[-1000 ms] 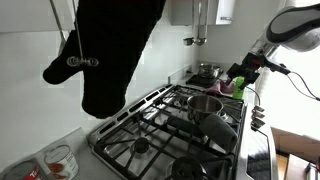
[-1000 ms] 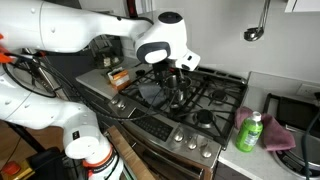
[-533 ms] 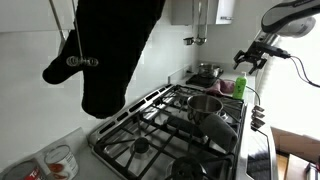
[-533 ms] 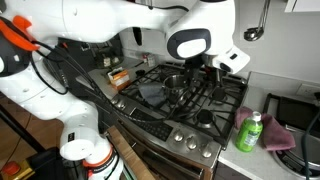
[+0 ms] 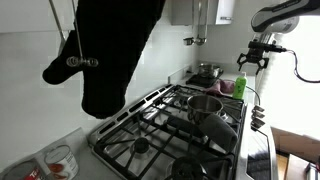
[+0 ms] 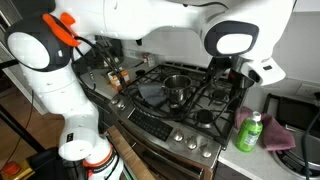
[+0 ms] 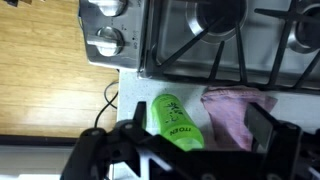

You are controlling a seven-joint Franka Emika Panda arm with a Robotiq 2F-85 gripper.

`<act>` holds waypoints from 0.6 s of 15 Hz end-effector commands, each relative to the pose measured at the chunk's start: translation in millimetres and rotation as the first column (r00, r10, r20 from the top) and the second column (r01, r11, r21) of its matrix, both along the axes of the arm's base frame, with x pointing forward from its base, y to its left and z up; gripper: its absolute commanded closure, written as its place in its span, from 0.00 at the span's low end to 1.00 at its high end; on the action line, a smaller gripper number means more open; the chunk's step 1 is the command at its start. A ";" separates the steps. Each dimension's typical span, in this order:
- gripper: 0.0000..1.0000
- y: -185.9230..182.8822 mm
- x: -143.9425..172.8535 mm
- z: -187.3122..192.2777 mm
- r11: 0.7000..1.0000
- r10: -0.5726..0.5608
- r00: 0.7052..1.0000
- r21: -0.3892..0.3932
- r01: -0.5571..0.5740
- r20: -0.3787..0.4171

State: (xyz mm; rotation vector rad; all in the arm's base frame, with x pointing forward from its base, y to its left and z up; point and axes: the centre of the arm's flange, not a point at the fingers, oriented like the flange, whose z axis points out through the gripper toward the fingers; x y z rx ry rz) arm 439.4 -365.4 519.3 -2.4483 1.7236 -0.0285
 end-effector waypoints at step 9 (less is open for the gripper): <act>0.00 -78.4 24.5 -6.4 0.993 -0.115 0.991 0.025 0.117 -0.064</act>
